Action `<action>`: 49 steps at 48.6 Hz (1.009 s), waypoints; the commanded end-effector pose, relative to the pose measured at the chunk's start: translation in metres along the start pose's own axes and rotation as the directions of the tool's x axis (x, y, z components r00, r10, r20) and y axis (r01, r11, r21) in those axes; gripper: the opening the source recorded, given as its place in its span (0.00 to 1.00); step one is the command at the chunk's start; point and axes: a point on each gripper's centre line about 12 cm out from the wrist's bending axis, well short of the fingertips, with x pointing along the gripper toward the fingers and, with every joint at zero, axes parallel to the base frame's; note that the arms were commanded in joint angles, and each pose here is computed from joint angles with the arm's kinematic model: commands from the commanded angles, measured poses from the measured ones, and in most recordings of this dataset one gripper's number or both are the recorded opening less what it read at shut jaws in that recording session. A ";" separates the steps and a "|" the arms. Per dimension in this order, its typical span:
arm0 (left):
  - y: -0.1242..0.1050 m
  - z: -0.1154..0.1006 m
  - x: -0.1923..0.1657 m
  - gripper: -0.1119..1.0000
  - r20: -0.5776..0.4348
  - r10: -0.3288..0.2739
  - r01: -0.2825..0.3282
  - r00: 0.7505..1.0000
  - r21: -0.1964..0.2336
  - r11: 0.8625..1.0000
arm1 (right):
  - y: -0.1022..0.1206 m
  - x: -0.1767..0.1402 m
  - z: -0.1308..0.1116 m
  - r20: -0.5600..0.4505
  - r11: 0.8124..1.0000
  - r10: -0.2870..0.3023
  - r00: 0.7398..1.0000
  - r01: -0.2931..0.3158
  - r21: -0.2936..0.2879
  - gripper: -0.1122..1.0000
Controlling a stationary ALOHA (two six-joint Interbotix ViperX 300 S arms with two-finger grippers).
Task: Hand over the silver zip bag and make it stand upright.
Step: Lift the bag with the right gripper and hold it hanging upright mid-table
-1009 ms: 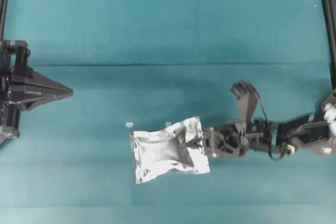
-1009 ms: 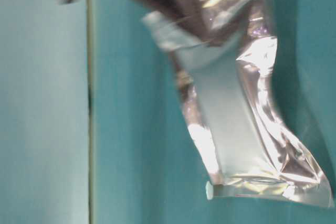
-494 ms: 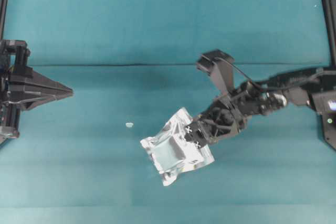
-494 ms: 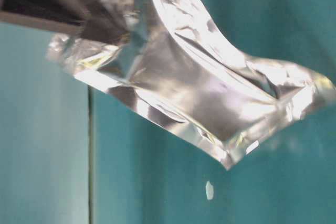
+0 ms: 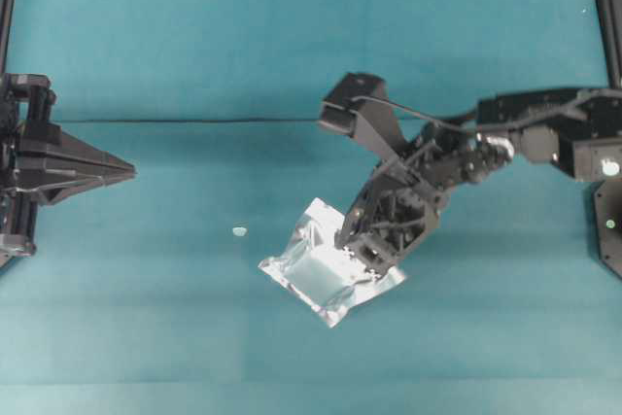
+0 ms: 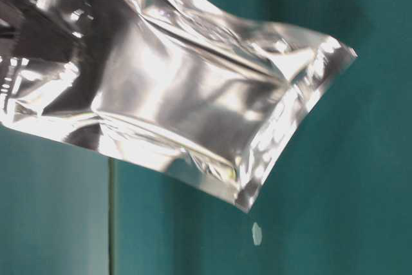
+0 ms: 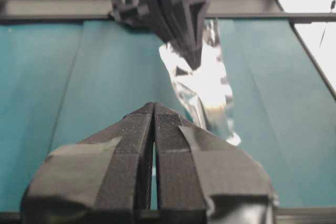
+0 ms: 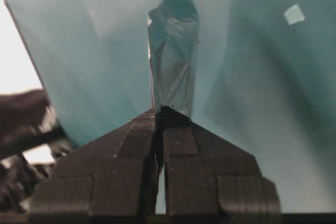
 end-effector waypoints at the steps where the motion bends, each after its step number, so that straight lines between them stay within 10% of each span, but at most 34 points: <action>1: 0.000 0.004 0.001 0.10 0.002 0.002 -0.002 1.000 -0.002 1.000 | 0.011 -0.016 0.011 -0.015 0.993 -0.021 1.000 0.019 -0.119 0.11; 19: 0.000 0.003 0.001 0.10 -0.006 0.002 -0.002 1.000 -0.003 1.000 | -0.001 -0.024 0.050 -0.079 0.876 -0.331 0.940 0.275 -0.395 0.11; 49: 0.000 -0.001 0.001 0.10 -0.041 0.002 -0.002 0.999 -0.003 1.000 | 0.010 -0.008 0.075 -0.127 0.782 -0.373 0.919 0.238 -0.575 0.11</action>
